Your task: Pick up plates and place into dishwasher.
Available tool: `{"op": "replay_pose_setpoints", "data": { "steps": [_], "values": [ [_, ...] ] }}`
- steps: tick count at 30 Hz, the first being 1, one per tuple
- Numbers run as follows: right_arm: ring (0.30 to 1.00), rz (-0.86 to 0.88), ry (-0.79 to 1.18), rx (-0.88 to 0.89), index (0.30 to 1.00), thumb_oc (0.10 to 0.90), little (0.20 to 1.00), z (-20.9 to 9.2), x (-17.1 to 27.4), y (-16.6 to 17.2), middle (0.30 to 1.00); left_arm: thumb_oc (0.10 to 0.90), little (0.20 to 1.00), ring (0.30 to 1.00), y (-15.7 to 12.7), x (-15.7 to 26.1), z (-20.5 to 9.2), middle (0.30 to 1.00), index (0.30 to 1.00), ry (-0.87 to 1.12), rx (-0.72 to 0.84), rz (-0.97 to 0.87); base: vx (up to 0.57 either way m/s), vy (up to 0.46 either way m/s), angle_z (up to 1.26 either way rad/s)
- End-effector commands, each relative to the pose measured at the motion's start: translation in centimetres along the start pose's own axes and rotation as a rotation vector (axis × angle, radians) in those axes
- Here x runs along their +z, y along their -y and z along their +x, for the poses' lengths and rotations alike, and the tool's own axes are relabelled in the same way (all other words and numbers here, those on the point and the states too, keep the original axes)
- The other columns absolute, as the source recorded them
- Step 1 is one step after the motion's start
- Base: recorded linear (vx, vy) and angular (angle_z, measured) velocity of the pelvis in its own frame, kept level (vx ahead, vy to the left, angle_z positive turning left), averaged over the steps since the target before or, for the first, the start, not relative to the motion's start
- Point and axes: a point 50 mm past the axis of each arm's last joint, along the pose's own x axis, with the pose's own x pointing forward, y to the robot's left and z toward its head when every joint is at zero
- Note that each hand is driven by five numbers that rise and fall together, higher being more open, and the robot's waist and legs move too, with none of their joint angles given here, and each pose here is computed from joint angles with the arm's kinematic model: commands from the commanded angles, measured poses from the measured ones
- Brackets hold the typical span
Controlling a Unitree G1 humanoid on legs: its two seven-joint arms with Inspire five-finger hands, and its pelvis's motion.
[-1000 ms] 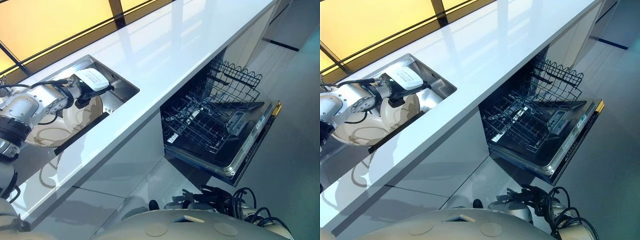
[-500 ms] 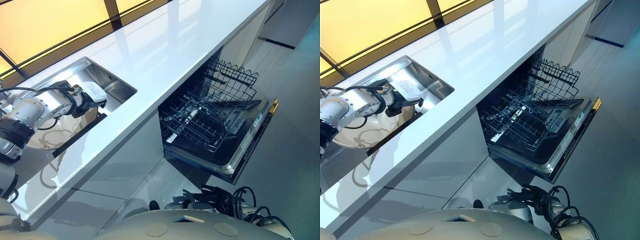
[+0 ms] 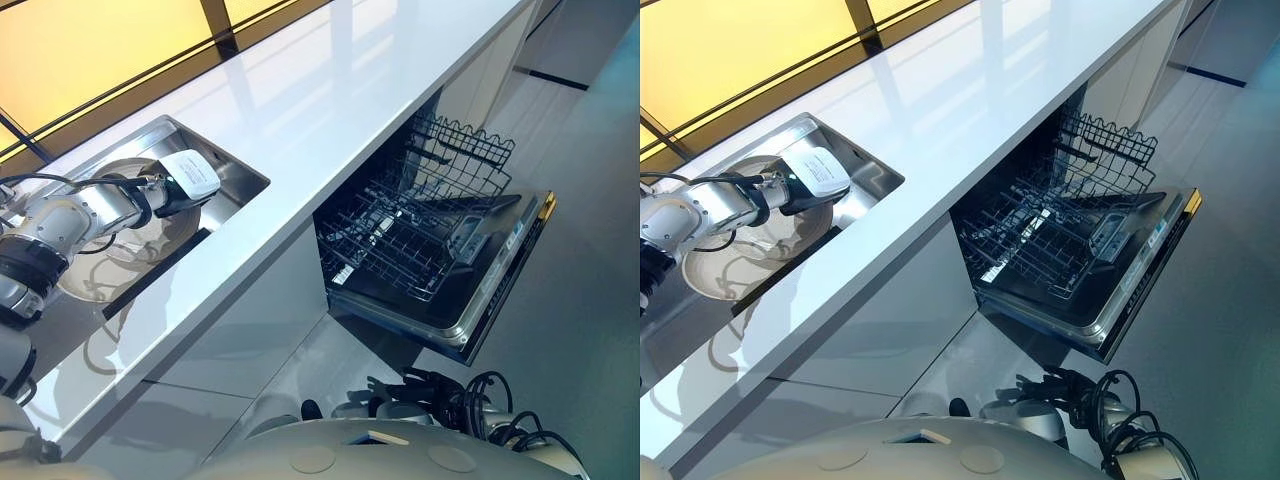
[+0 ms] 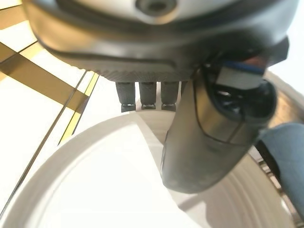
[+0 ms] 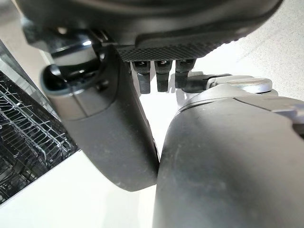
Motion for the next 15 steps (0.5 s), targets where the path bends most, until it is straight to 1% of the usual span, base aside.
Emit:
{"op": "replay_pose_setpoints", "data": {
  "steps": [1,4,7,8,10,11,12,13,14,15],
  "values": [
    [0.9,-0.063,-0.032,-0.024,0.9,0.8,0.9,-0.7,-0.6,2.0,0.9,0.317,0.417,0.486,-4.5,-7.5,-2.2,0.486,0.486,-0.311,0.145,0.063,0.0,0.0,0.0],
    [0.9,-0.07,-0.026,-0.024,0.9,0.8,0.9,-0.7,-0.5,1.9,0.9,0.336,0.436,0.502,-4.3,-7.9,-2.6,0.502,0.502,-0.349,0.159,0.053,0.0,0.0,0.0],
    [0.9,-0.055,-0.003,-0.025,0.9,0.8,0.9,-0.7,-0.3,2.0,0.9,0.339,0.439,0.505,-4.4,-8.4,-2.9,0.505,0.505,-0.376,0.169,0.049,0.0,0.0,0.0],
    [0.9,-0.045,0.048,-0.02,0.9,0.8,0.9,-0.7,0.3,1.8,0.9,0.328,0.428,0.495,-4.6,-9.0,-3.5,0.495,0.495,-0.418,0.206,0.015,0.0,0.0,0.0],
    [0.9,-0.1,0.13,0.013,0.9,0.8,0.9,-0.7,1.7,1.5,0.9,0.314,0.414,0.484,-4.9,-9.6,-4.2,0.484,0.484,-0.46,0.251,-0.022,-0.03,-0.035,0.01],
    [0.9,-0.15,0.176,0.034,0.9,0.8,0.9,-0.8,2.9,1.1,0.9,0.292,0.392,0.465,-5.0,-9.9,-4.5,0.465,0.465,-0.483,0.27,-0.056,-0.03,-0.036,0.02],
    [0.9,-0.223,0.271,0.078,0.9,0.8,0.9,-1.0,4.6,0.5,0.9,0.281,0.381,0.455,-5.2,-10.0,-4.8,0.455,0.455,-0.497,0.299,-0.072,-0.04,-0.044,0.05],
    [0.9,-0.277,0.308,0.118,0.9,0.8,0.9,-1.3,5.8,0.0,0.9,0.281,0.381,0.455,-5.5,-10.2,-5.1,0.455,0.455,-0.511,0.335,-0.1,-0.04,-0.047,0.05],
    [0.9,-0.364,0.374,0.119,0.9,0.8,0.9,-1.5,6.9,-0.5,0.9,0.226,0.326,0.408,-5.8,-10.4,-5.6,0.408,0.408,-0.533,0.361,-0.14,-0.06,-0.048,0.04],
    [0.9,-0.403,0.431,0.176,0.9,0.8,0.9,-2.1,8.1,-1.2,0.9,0.207,0.307,0.392,-6.3,-10.7,-6.2,0.392,0.392,-0.554,0.403,-0.177,-0.07,-0.046,0.04]
  ]
}}
